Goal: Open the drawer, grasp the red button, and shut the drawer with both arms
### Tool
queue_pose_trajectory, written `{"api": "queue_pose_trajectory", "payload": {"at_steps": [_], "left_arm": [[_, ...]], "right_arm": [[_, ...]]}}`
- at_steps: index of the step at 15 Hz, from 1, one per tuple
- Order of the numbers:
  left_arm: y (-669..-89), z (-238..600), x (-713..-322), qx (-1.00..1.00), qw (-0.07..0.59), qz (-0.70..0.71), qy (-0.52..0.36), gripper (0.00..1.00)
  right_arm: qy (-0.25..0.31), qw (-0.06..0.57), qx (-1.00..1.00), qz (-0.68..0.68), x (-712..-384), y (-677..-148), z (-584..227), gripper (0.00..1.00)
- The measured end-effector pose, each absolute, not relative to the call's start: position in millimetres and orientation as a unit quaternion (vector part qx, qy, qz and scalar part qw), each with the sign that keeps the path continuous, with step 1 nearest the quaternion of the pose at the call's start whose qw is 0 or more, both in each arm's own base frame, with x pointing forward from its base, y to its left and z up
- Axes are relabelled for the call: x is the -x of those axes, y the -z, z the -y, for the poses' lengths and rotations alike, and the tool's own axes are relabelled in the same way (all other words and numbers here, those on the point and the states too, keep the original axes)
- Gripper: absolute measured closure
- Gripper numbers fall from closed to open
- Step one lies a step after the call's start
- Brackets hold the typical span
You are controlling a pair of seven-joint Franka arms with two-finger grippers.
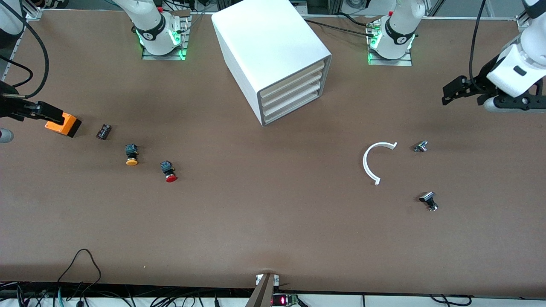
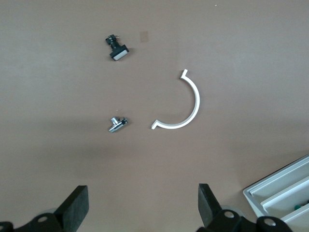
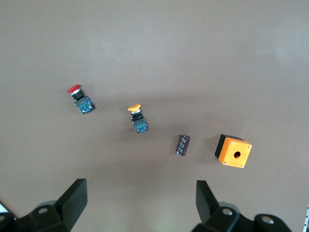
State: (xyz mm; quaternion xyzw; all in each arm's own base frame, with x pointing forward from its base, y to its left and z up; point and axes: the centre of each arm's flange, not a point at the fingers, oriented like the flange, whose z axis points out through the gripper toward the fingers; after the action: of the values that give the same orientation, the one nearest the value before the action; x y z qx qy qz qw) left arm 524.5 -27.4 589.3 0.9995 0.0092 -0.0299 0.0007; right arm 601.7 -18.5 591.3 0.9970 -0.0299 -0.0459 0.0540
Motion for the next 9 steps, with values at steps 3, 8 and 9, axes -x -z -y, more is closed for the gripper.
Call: {"api": "queue_pose_trajectory", "payload": {"at_steps": [3,8,9], "left_arm": [[-583,26,-529,-0.999,-0.008,-0.008,0.039,0.00],[-576,26,-534,-0.999,-0.007,-0.008,0.045,0.00],[-577,26,-534,-0.999,-0.007,-0.008,0.044,0.00]], "right_arm": [[0.044,0.036,-0.998,0.034,-593,-597,21,0.00],[0.034,0.001,-0.999,0.037,-572,-597,45,0.00],[0.034,0.001,-0.999,0.036,-571,-596,47,0.00]]}}
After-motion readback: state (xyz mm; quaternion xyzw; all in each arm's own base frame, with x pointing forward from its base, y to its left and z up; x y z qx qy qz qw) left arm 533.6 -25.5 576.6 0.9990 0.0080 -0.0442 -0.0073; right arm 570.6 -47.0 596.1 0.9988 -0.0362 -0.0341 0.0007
